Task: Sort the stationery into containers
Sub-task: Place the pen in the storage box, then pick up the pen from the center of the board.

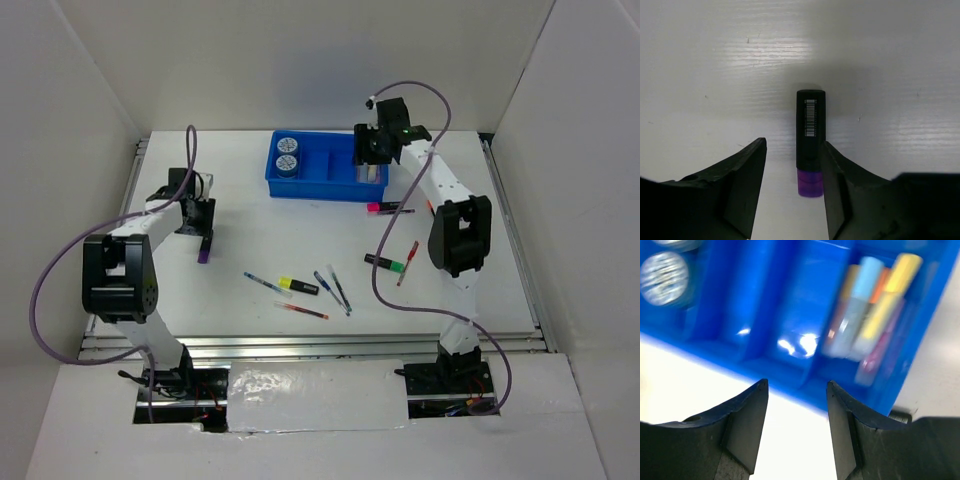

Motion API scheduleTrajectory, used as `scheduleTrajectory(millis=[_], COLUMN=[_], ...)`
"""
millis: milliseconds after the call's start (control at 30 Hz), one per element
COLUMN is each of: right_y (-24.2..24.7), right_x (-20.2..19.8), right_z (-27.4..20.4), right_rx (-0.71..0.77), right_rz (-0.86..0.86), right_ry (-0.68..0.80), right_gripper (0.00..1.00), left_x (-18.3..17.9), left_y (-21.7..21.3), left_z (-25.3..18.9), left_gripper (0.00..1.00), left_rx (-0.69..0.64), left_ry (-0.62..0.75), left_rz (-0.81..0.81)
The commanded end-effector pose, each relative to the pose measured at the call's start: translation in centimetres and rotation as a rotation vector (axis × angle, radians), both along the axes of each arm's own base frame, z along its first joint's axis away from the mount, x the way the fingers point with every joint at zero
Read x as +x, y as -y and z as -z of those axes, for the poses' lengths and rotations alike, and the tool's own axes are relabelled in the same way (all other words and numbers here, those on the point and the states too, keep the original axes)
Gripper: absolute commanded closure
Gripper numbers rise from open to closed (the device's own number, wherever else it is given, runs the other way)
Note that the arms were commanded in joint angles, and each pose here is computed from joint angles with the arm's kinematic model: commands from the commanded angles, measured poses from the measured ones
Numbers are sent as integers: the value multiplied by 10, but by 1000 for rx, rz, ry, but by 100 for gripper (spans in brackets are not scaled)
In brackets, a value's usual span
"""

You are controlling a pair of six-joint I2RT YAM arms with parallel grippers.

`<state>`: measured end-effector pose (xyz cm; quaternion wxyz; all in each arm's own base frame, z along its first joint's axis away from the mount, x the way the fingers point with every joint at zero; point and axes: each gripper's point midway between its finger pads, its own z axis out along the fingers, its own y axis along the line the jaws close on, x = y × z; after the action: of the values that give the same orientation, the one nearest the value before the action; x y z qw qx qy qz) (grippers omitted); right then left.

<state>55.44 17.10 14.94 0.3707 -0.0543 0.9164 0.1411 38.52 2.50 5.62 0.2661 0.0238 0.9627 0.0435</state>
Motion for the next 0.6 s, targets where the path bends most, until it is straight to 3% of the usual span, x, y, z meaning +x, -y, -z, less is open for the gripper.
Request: scheduleTrajectory(millis=[0,200,433,567], right_y=[-30,-25,-1,2], right_x=[-34,-66,-73,-74], right_z=[-91,-91,-98,-99], right_rx=[31,-42,-63,-60], right_rz=[-183,-329,-316,-316], right_ry=[176,221,219,219], right_gripper=[43,42,42,42], left_x=[17,17,-3,-30], left_y=[7,13,9,14], left_z=[-1,17,5,11], left_gripper=[43,45,29,27], left_rx=[-34,-74,-126,-167], left_ry=[5,-51,-43,-79], left_rz=[14,-28,-20,6])
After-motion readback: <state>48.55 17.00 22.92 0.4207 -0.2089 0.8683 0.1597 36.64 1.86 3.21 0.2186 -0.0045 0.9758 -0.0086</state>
